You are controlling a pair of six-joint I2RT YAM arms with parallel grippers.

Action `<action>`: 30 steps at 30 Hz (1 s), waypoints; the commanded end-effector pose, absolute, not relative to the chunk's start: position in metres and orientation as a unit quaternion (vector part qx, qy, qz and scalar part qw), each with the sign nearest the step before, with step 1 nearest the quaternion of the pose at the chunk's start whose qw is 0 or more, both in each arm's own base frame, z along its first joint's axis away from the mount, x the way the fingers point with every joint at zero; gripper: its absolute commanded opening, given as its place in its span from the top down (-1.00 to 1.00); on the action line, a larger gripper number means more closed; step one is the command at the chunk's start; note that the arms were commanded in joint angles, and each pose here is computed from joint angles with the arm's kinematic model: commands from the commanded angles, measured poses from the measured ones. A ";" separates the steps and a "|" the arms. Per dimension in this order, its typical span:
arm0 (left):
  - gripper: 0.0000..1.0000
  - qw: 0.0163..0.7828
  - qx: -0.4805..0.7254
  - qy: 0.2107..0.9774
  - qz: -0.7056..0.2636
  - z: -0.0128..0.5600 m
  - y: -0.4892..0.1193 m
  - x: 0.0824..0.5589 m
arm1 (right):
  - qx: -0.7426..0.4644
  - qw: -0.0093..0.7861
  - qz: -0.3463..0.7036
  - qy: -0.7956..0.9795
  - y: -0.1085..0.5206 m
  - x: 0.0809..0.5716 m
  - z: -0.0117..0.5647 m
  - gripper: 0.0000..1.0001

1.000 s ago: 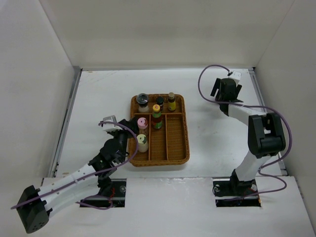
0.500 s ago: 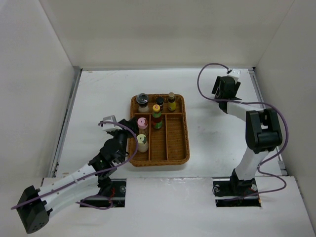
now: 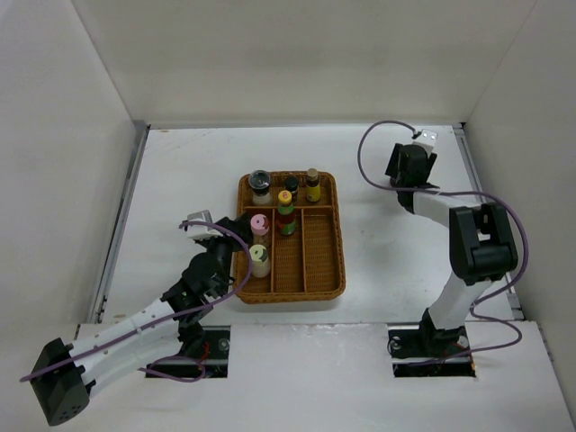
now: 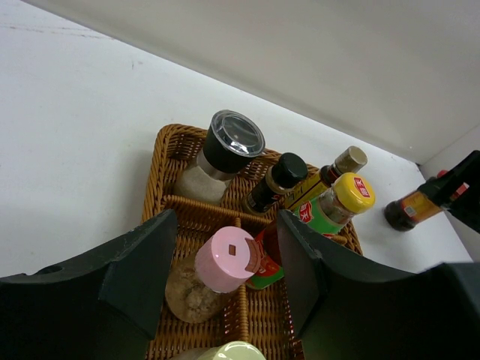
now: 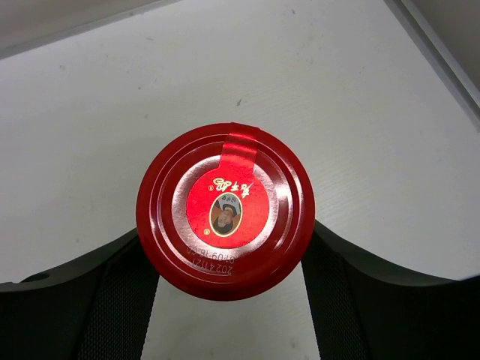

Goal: Organize the condiment bottles

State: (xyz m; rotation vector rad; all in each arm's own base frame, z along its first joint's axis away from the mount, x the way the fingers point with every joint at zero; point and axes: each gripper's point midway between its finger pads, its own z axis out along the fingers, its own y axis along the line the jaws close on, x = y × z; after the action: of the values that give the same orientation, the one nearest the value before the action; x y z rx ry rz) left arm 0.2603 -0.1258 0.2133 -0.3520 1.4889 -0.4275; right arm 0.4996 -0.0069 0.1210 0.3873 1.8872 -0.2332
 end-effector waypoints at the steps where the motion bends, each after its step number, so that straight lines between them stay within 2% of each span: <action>1: -0.09 0.712 -0.170 0.646 -0.216 0.238 -0.126 0.260 | 0.178 0.652 -0.057 0.735 0.013 0.498 0.201 -0.13; 13: -0.09 0.718 -0.171 0.637 -0.221 0.250 -0.124 0.256 | 0.134 0.685 0.025 0.715 0.079 0.436 0.263 -0.12; 20: -0.09 0.719 -0.171 0.636 -0.223 0.253 -0.125 0.257 | 0.053 0.690 0.106 0.714 0.149 0.366 0.300 -0.12; 30: -0.09 0.721 -0.177 0.634 -0.218 0.254 -0.121 0.258 | -0.014 0.659 0.244 0.711 0.229 0.279 0.305 -0.10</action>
State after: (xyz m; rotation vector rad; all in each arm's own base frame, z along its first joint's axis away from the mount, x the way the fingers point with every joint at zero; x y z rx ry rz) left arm 0.2571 -0.1231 0.2289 -0.3610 1.4557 -0.4518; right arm 0.2882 0.2147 0.2655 -0.1195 1.7253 0.4094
